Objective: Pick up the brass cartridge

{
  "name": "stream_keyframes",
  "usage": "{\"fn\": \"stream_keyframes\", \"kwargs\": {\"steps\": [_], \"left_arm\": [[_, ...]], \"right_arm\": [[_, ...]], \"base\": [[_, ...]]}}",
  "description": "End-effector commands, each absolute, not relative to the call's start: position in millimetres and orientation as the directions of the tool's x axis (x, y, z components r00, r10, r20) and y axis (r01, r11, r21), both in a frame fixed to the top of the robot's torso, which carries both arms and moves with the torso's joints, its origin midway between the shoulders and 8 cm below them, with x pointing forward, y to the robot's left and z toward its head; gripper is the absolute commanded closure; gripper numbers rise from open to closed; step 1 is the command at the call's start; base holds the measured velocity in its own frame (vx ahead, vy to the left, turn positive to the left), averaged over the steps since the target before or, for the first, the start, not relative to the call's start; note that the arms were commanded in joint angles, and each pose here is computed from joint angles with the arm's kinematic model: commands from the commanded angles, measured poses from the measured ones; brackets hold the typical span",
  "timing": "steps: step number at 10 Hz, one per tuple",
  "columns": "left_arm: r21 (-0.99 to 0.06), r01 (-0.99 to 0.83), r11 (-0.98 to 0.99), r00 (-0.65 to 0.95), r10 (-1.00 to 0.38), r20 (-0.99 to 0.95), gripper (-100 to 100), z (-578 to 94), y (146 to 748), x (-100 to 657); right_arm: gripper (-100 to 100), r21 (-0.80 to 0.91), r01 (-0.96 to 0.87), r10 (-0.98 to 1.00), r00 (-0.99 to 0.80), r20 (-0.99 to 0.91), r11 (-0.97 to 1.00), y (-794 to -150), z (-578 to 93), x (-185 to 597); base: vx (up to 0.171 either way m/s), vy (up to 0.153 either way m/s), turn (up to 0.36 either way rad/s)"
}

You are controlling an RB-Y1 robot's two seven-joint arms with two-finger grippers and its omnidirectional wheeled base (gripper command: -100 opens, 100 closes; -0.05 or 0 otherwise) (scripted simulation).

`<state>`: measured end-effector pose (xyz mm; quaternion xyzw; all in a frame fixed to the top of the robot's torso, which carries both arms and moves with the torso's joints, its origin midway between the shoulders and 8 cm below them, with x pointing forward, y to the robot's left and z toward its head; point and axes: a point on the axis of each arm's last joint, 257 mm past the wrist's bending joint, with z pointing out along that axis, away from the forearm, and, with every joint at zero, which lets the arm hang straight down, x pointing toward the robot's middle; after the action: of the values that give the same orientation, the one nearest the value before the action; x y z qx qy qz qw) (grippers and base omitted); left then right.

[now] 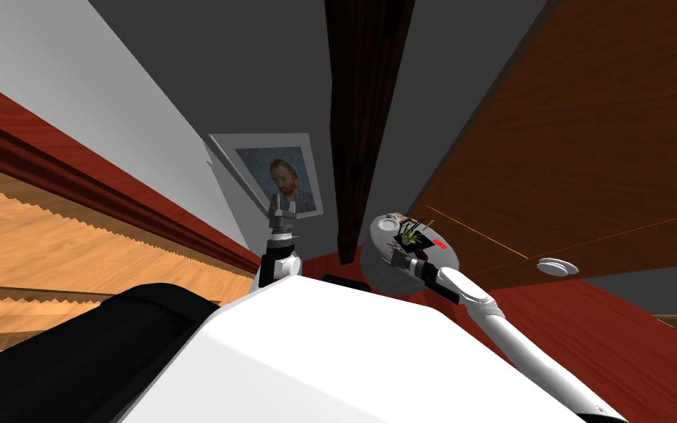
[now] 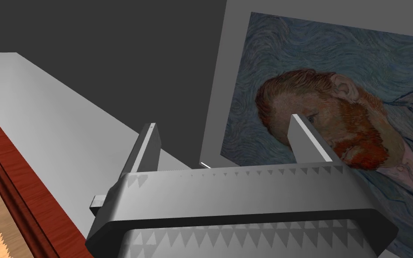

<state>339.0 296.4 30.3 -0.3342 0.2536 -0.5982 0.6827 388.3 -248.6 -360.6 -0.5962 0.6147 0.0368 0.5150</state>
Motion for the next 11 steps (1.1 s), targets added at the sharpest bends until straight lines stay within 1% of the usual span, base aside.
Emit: {"fn": "stream_keyframes", "kwargs": {"steps": [1,2,3,5,6,9,10,11], "left_arm": [[-0.760,0.647,0.061,0.156,-0.986,0.054,0,30,296,339],[-0.760,0.647,0.061,0.156,-0.986,0.053,0,30,296,339],[-0.760,0.647,0.061,0.156,-0.986,0.054,0,30,296,339],[-0.760,0.647,0.061,0.156,-0.986,0.054,0,30,296,339],[-0.760,0.647,0.061,0.156,-0.986,0.053,0,30,296,339],[-0.760,0.647,0.061,0.156,-0.986,0.053,0,30,296,339],[-0.760,0.647,0.061,0.156,-0.986,0.053,0,30,296,339],[-0.760,0.647,0.061,0.156,-0.986,0.053,0,30,296,339]], "right_arm": [[-100,-0.577,-0.781,-0.725,0.252,-0.641,0.240,-257,-373,385],[-100,-0.581,-0.796,-0.766,0.265,-0.585,0.169,-274,-388,380],[-100,-0.582,-0.797,-0.769,0.267,-0.581,0.164,-274,-388,380],[-100,-0.568,-0.822,-0.830,0.290,-0.475,0.038,-309,-413,369],[-100,-0.568,-0.822,-0.834,0.295,-0.466,0.026,-311,-414,368],[-100,-0.511,-0.850,-0.889,0.329,-0.319,-0.131,-365,-440,351],[-100,-0.509,-0.849,-0.890,0.332,-0.314,-0.138,-366,-441,350],[-100,-0.485,-0.856,-0.899,0.344,-0.270,-0.182,-383,-447,345]], "base": [[0.044,0.007,0.054],[0.051,0.007,0.107],[0.047,0.004,0.043],[0.087,0.012,0.101],[0.075,0.004,0.046],[0.089,0.026,0.074],[0.097,0.018,0.033],[0.084,0.016,0.043]]}}
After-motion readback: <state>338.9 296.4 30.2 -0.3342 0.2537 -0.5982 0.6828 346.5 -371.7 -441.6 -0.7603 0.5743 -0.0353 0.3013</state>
